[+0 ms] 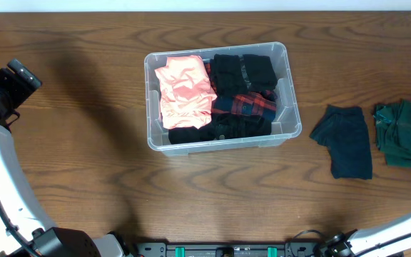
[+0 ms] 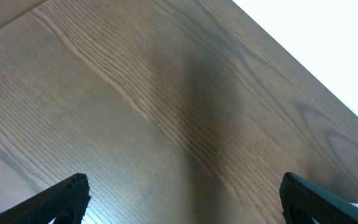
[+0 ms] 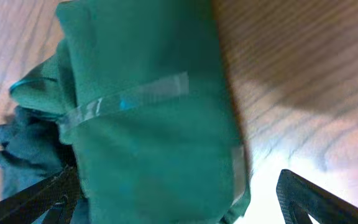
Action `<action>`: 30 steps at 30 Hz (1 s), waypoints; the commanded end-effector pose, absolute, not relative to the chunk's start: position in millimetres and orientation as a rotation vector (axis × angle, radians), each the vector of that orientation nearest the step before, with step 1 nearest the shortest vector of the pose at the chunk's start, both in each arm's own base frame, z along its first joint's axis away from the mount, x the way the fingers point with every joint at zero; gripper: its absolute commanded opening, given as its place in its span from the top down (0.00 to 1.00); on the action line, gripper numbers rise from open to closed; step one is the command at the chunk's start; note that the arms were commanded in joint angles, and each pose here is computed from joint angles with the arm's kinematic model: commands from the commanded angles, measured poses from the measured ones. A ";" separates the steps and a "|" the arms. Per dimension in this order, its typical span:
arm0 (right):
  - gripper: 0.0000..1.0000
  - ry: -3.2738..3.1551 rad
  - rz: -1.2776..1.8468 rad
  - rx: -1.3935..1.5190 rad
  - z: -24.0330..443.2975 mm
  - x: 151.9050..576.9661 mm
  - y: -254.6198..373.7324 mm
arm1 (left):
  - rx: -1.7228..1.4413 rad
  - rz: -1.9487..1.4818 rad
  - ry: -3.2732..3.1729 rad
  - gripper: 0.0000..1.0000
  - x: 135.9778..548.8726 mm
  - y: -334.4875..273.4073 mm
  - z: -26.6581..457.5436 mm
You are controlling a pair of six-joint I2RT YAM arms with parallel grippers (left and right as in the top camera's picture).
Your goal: Pack container
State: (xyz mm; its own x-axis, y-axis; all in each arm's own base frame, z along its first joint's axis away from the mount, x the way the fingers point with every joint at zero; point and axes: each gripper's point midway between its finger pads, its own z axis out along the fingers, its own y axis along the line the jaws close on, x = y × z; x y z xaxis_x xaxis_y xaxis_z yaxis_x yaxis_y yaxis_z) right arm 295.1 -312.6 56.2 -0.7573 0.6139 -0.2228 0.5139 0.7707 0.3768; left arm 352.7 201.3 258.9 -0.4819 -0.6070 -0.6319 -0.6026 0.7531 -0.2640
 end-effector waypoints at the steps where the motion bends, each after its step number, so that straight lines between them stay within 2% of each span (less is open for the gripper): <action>1: 0.01 2.637 0.448 0.807 40.7 297.5 -314.6 | -0.891 -0.013 2.214 0.02 354.3 201.8 257.8; 13: 0.01 2.621 0.461 0.786 5.6 305.9 -325.2 | -0.891 -0.013 2.214 0.02 354.3 201.8 257.8; 20: 0.04 2.543 0.660 0.780 -11.4 319.5 -306.2 | -0.891 -0.013 2.214 0.02 354.3 201.8 257.9; 25: 0.17 2.523 0.749 0.807 -20.2 323.9 -294.5 | -0.891 -0.013 2.214 0.02 354.3 201.8 257.9; 30: 0.44 2.512 0.783 0.819 -19.1 325.9 -289.0 | -0.891 -0.013 2.214 0.02 354.3 201.8 257.8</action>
State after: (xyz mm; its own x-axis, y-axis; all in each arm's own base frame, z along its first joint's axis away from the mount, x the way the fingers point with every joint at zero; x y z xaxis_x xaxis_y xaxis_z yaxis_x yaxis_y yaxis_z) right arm 333.1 -307.3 12.8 -0.7394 0.6095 -0.2862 0.3730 0.7246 0.5795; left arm 352.7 201.3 258.9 -0.4819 -0.6070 -0.6319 -0.6026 0.7531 -0.2640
